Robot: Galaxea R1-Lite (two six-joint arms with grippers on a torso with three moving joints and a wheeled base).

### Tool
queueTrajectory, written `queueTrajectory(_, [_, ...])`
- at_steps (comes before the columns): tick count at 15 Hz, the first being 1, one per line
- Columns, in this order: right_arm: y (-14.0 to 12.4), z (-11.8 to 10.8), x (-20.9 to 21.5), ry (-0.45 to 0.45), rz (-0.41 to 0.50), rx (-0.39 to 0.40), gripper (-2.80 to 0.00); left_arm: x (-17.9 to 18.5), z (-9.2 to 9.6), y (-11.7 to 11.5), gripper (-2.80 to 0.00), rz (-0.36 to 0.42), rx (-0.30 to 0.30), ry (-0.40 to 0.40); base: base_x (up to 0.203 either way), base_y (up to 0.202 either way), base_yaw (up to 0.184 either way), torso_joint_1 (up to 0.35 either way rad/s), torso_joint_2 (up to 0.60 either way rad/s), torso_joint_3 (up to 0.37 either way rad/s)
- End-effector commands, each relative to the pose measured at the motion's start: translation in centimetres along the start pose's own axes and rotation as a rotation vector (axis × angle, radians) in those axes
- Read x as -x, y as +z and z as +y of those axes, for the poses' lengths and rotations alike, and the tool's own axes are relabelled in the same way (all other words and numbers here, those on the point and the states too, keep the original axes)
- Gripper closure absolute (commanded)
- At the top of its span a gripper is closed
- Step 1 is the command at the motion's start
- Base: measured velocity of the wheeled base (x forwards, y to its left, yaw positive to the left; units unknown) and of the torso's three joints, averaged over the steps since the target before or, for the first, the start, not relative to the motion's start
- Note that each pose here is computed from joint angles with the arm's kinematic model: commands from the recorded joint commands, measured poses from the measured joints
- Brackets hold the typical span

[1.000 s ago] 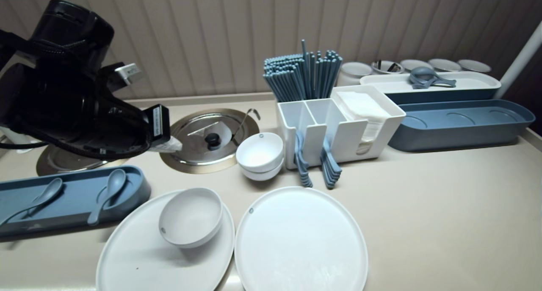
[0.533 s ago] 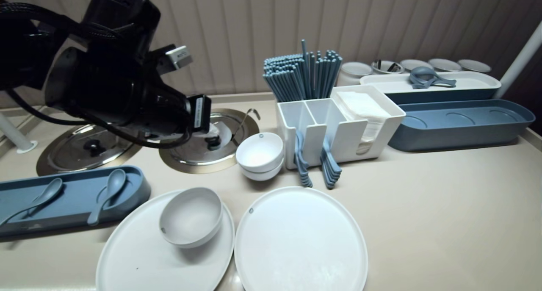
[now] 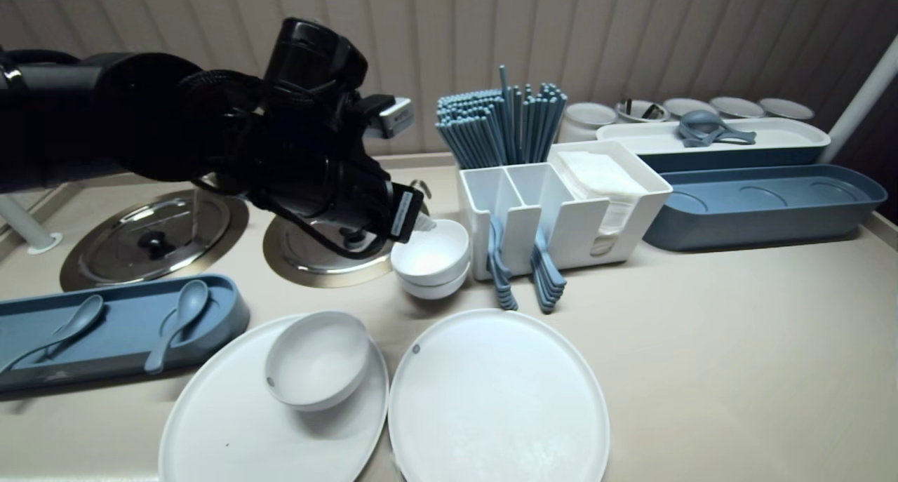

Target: Pick the bowl and place it on the plate

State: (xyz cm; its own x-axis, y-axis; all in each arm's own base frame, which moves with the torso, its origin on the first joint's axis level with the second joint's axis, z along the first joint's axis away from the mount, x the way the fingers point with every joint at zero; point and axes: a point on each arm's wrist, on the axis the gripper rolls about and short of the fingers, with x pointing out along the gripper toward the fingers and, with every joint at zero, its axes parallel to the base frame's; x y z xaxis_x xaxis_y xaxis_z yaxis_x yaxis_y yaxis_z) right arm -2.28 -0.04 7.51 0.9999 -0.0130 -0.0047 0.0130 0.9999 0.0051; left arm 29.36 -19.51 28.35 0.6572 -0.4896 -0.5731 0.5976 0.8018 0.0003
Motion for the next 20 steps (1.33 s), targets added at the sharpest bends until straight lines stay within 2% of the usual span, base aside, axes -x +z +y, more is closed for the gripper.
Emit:
queueTrajectory(1, [0.0, 0.0, 0.0, 0.0, 0.001, 0.0, 0.0, -1.9, -0.5, 0.0, -2.8, -0.004, -0.018, -0.013, 0.0, 0.0, 0.0, 0.0, 0.0, 0.0])
queueTrajectory(3, [0.0, 0.0, 0.0, -0.001, 0.0, -0.001, 0.0, -3.4, -0.8, 0.2, -2.8, -0.038, -0.031, -0.019, 0.0, 0.0, 0.0, 0.0, 0.0, 0.0])
queueTrajectory(6, [0.0, 0.0, 0.0, -0.001, 0.001, -0.001, 0.0, -4.6, -1.1, -0.1, -2.8, -0.029, -0.112, -0.024, 0.0, 0.0, 0.0, 0.0, 0.0, 0.0])
queueTrajectory(11, [0.0, 0.0, 0.0, -0.001, 0.001, -0.001, 0.0, -8.1, -1.0, -1.6, -2.8, 0.048, -0.127, -0.017, 0.0, 0.0, 0.0, 0.0, 0.0, 0.0])
queueTrajectory(17, [0.0, 0.0, 0.0, -0.001, 0.001, -0.001, 0.0, -9.1, -1.0, -2.0, -2.8, 0.059, -0.127, -0.013, 0.0, 0.0, 0.0, 0.0, 0.0, 0.0])
queueTrajectory(18, [0.0, 0.0, 0.0, -0.001, 0.001, -0.001, 0.0, -9.4, -1.0, -2.1, 0.0, 0.06, -0.127, -0.011, 0.0, 0.0, 0.0, 0.0, 0.0, 0.0])
queueTrajectory(20, [0.0, 0.0, 0.0, -0.001, 0.001, -0.001, 0.0, -9.7, -1.0, -2.3, 0.0, 0.067, -0.127, -0.012, 0.0, 0.0, 0.0, 0.0, 0.0, 0.0])
